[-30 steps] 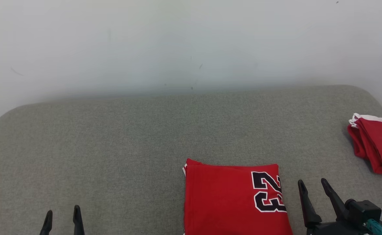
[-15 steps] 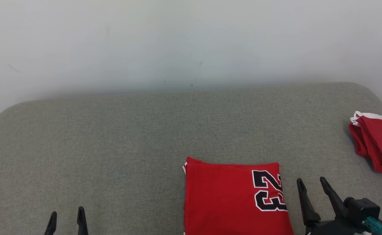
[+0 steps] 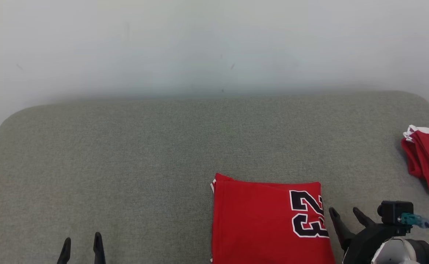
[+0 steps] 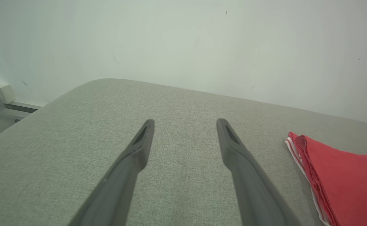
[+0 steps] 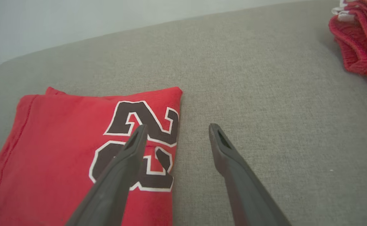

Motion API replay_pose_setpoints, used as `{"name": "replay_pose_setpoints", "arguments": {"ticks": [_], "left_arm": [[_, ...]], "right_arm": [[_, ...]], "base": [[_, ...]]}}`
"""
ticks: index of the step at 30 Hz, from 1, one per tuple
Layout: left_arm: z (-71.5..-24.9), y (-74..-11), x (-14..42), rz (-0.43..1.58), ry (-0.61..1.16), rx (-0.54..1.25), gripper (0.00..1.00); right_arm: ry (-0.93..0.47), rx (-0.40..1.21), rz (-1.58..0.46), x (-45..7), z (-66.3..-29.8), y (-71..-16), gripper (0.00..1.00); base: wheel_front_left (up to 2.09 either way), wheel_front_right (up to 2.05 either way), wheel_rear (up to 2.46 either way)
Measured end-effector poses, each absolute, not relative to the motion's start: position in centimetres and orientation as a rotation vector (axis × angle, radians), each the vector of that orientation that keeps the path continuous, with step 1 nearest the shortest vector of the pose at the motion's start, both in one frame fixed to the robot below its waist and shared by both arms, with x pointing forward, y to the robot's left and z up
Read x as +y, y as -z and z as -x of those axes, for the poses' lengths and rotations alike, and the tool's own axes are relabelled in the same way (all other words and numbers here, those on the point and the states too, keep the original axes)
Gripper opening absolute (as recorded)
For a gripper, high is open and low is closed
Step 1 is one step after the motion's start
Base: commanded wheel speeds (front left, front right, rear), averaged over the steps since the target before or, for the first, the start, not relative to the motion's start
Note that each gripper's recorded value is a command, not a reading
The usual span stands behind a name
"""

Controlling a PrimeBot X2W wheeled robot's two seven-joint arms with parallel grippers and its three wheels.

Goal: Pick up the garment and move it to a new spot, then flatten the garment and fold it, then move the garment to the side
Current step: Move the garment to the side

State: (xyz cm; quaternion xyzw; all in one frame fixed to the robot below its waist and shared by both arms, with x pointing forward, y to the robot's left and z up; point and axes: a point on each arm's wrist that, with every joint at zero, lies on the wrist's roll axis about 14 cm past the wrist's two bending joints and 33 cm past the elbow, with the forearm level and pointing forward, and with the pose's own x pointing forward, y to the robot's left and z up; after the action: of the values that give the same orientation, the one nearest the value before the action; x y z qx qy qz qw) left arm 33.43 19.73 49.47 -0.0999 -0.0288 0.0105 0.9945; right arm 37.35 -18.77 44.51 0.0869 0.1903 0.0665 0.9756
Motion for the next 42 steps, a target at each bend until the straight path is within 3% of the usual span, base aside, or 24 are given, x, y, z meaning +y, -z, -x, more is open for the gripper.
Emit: {"name": "replay_pose_setpoints", "arguments": {"ticks": [11, 26, 27, 28, 29, 36, 42], "left_arm": [[-32.6, -48.7, 20.6, 0.205, -0.062, -0.034, 1.0], [-32.0, -47.8, 22.2, 0.204, -0.123, -0.008, 1.0], [-32.0, -47.7, 22.3, 0.204, -0.124, -0.006, 1.0], [-32.0, -47.6, 22.3, 0.205, -0.127, -0.002, 1.0], [-32.0, -47.6, 22.3, 0.206, -0.128, 0.0, 1.0], [-32.6, -47.6, 22.2, 0.212, -0.128, 0.0, 1.0], [-34.1, -48.4, 21.7, 0.225, -0.115, -0.027, 1.0]], "right_arm": [[-0.162, 0.708, -0.203, -18.0, -37.3, -41.0, 1.0], [-0.208, 0.958, -0.109, -15.9, -37.6, -37.7, 1.0], [-0.21, 0.963, -0.093, -15.9, -37.8, -37.7, 0.47], [-0.212, 0.972, -0.077, -15.8, -37.9, -37.7, 0.34], [-0.215, 0.979, -0.056, -15.9, -38.1, -37.7, 0.0], [-0.235, 0.982, 0.046, -16.1, -39.3, -38.6, 0.0], [-0.226, 0.883, 0.124, -17.3, -43.1, -42.9, 0.0]], "base": [[0.0, 0.0, 0.0], [0.0, 0.0, 0.0], [0.0, 0.0, 0.0], [0.0, 0.0, 0.0], [0.0, 0.0, 0.0], [0.0, 0.0, 0.0], [0.0, 0.0, 0.0]]}}
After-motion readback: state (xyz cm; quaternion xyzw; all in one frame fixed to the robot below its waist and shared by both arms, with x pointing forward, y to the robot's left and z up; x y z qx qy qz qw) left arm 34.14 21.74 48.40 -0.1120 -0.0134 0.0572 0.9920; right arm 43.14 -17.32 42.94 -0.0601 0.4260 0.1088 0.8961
